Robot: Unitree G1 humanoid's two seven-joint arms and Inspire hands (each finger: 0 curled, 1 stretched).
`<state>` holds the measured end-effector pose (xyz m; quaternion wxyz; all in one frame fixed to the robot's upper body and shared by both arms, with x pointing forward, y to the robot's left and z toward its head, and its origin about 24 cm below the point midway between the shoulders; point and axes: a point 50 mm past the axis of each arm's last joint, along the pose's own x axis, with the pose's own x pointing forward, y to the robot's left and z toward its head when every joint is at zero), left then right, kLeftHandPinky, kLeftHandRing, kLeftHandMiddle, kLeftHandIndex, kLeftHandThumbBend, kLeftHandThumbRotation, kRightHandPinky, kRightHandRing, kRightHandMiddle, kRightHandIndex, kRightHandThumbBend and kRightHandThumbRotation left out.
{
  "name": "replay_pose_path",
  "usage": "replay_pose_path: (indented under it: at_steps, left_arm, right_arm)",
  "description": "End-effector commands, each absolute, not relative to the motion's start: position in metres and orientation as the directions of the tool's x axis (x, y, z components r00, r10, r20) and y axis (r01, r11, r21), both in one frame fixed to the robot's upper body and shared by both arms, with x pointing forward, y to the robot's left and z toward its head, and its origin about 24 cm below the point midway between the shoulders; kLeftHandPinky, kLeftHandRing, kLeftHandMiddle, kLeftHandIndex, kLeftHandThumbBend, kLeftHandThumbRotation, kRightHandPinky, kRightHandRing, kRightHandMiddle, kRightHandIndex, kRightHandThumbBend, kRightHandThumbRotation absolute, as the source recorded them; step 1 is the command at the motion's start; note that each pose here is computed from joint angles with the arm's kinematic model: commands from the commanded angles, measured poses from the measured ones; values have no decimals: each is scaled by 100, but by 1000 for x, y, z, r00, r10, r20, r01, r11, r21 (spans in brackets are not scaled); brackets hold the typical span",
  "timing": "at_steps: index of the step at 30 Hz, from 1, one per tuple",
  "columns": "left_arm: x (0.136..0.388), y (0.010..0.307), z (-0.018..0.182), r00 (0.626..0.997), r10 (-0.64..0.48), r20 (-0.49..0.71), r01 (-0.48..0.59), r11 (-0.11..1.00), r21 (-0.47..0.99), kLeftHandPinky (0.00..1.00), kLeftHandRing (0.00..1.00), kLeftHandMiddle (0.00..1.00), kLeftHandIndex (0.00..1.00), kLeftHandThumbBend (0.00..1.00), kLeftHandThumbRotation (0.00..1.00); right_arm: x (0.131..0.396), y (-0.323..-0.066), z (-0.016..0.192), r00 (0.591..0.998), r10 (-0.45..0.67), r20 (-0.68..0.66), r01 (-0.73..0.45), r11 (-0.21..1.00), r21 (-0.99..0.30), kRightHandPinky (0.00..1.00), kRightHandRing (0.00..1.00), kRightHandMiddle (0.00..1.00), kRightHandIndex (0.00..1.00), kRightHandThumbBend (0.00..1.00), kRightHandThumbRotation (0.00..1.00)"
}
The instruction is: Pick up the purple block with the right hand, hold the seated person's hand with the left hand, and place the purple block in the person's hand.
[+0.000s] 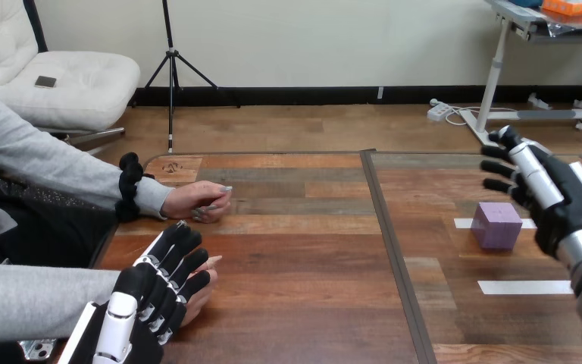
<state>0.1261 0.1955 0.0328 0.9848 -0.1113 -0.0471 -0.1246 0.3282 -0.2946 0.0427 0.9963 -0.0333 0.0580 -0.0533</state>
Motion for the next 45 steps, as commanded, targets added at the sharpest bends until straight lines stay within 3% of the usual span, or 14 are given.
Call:
replay_pose_path:
  at_steps: [1, 15, 27, 33, 40, 45]
  left_arm:
    - [136, 192, 46, 944, -259, 204, 297, 936, -187, 90, 93, 92, 91, 52, 94]
    - [136, 193, 45, 942, -270, 200, 308, 932, -190, 91, 93, 93, 92, 52, 93]
    - [134, 192, 45, 948, -257, 189, 291, 938, -187, 90, 92, 91, 90, 53, 93]
    - [134, 192, 45, 947, -263, 185, 296, 937, -186, 90, 91, 91, 90, 54, 93]
    - [133, 192, 45, 944, -275, 183, 308, 932, -190, 90, 92, 91, 91, 55, 93]
    - [133, 192, 44, 944, -272, 185, 307, 931, -197, 90, 92, 91, 91, 55, 92]
  right_arm:
    - [357, -301, 100, 989, -142, 41, 145, 983, -113, 78, 83, 82, 80, 79, 68]
    - [362, -306, 109, 984, -176, 31, 178, 972, -155, 86, 88, 87, 85, 77, 68]
    - [365, -308, 116, 981, -192, 19, 192, 958, -215, 86, 90, 90, 88, 71, 69]
    - [368, -306, 117, 980, -198, 1, 190, 940, -285, 89, 92, 92, 91, 73, 69]
    - [370, -304, 117, 979, -202, -34, 177, 920, -350, 88, 93, 94, 92, 82, 69]
    - [371, -302, 115, 980, -190, -53, 161, 927, -339, 91, 96, 96, 93, 86, 71]
